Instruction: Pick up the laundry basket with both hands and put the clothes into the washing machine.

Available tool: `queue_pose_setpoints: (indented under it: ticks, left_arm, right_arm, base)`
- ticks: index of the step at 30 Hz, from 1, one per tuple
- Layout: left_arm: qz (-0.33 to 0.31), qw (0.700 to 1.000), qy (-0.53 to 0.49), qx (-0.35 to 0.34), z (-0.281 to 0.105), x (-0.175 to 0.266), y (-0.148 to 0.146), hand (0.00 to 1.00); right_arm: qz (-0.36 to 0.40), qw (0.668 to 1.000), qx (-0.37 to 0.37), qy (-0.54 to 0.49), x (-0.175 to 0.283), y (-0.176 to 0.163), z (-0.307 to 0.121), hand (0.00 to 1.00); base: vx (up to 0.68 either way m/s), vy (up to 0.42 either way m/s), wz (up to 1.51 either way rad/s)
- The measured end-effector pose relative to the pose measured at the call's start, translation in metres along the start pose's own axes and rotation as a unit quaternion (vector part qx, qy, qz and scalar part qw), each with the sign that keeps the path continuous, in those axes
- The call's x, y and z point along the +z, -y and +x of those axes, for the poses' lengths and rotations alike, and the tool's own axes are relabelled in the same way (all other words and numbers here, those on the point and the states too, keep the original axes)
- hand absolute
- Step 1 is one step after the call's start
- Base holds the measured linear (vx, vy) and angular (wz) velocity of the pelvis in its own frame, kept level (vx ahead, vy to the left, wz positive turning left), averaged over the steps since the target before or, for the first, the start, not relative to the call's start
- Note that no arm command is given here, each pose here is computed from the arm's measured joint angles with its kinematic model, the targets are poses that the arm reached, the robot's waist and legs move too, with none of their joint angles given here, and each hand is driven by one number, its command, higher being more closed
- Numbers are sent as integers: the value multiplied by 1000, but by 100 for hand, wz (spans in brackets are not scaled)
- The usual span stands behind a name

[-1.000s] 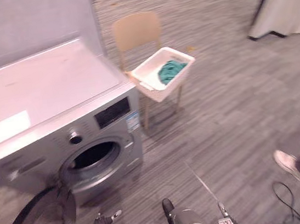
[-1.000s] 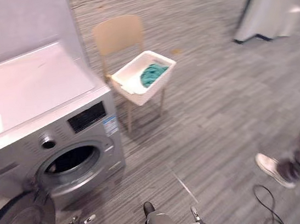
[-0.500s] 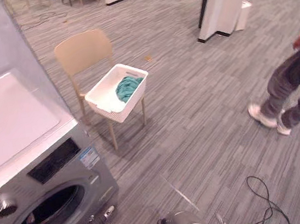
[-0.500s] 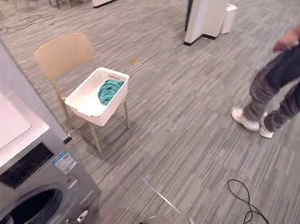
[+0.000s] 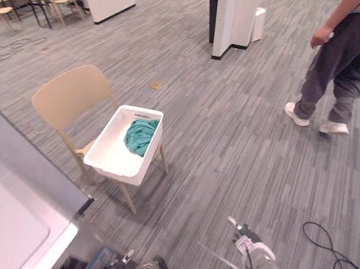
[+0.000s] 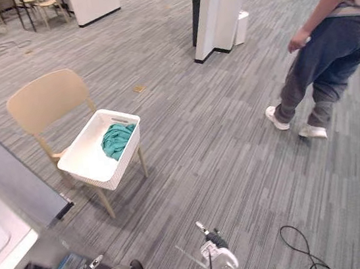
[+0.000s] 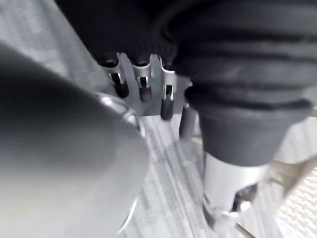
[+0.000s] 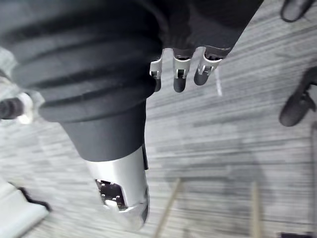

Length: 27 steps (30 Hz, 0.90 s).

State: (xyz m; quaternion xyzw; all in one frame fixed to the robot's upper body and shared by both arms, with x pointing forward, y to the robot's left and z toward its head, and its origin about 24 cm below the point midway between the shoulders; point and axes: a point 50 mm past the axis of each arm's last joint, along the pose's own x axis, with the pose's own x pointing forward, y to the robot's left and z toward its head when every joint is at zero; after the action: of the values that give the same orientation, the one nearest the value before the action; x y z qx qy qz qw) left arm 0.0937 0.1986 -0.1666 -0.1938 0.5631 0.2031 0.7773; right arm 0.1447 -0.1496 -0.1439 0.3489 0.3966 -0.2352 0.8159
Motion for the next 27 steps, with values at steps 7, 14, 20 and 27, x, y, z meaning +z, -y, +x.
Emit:
queue_pose_setpoints:
  ticks: [7,14,20,27]
  left_arm:
    - [8,996,23,86,-2,6,-22,0]
    - [111,987,105,43,-2,11,16,0]
    - [117,985,112,55,-4,8,8,0]
    - [123,984,120,43,-5,5,18,0]
  right_arm:
    - [-8,999,-36,4,4,33,-6,0]
    - [18,988,-150,-36,-22,103,-32,0]
    - [-21,978,-183,-102,-46,127,-47,0]
    - [-9,983,-174,-52,-12,123,-33,0]
  base:
    - [234,-198,59]
    - [172,-229,73]
    - [160,-401,70]
    - [116,-267,102]
